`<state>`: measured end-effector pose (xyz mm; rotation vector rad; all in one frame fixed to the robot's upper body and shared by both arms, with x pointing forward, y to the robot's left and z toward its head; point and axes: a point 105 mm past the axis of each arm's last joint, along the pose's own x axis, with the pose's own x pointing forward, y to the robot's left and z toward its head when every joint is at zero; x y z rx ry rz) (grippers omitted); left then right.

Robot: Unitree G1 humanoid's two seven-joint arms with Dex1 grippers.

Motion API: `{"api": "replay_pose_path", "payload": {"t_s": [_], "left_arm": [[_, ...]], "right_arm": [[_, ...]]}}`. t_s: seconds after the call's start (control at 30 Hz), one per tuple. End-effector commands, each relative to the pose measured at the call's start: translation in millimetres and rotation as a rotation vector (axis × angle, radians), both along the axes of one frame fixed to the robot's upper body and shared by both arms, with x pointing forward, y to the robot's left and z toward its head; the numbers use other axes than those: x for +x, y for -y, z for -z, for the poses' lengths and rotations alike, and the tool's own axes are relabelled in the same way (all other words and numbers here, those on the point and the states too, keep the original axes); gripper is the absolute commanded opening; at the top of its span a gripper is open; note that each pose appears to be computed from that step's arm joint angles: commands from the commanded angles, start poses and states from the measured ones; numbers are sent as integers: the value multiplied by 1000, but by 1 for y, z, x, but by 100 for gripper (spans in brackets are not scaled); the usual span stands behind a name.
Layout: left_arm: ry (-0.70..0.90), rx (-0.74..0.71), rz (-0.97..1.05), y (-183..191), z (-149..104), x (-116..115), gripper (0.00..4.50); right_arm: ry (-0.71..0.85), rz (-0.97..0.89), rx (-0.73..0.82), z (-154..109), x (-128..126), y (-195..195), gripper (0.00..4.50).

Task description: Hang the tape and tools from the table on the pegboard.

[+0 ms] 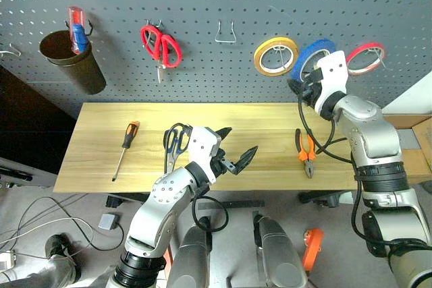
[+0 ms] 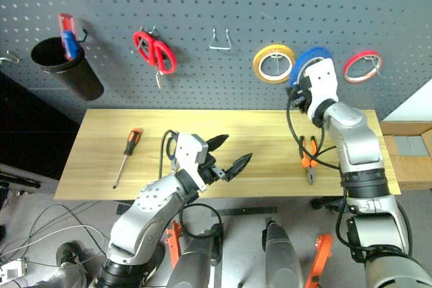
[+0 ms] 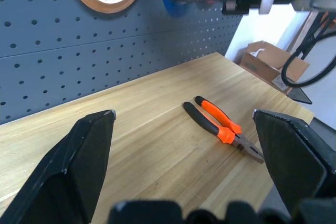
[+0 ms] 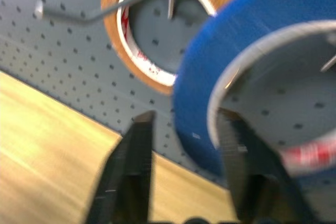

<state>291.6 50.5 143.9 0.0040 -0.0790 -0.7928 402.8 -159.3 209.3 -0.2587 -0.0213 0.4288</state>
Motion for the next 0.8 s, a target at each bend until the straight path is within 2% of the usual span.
{"api": "replay_pose_path", "payload": {"t_s": [0.03,0.17,0.3,0.4,0.5,0.57,0.8], "left_arm": [[53,-11,4,-1,-12,-2,450],[29,3,33,0,-6,-7,450],[-29,54,109,0,12,-21,450],[-71,72,157,1,21,-27,450],[-33,128,184,3,25,-31,450],[-7,164,190,5,28,-33,450],[27,153,170,6,24,-36,450]], "right_arm": [[18,-67,-15,-12,-22,0,305],[-109,-60,-120,0,-53,21,440],[-384,-76,-172,47,-98,37,446],[-540,-16,-146,84,-112,45,446],[-605,226,-65,112,-90,65,446],[-605,340,-26,118,-73,71,446],[-618,444,37,127,-53,68,446]]}}
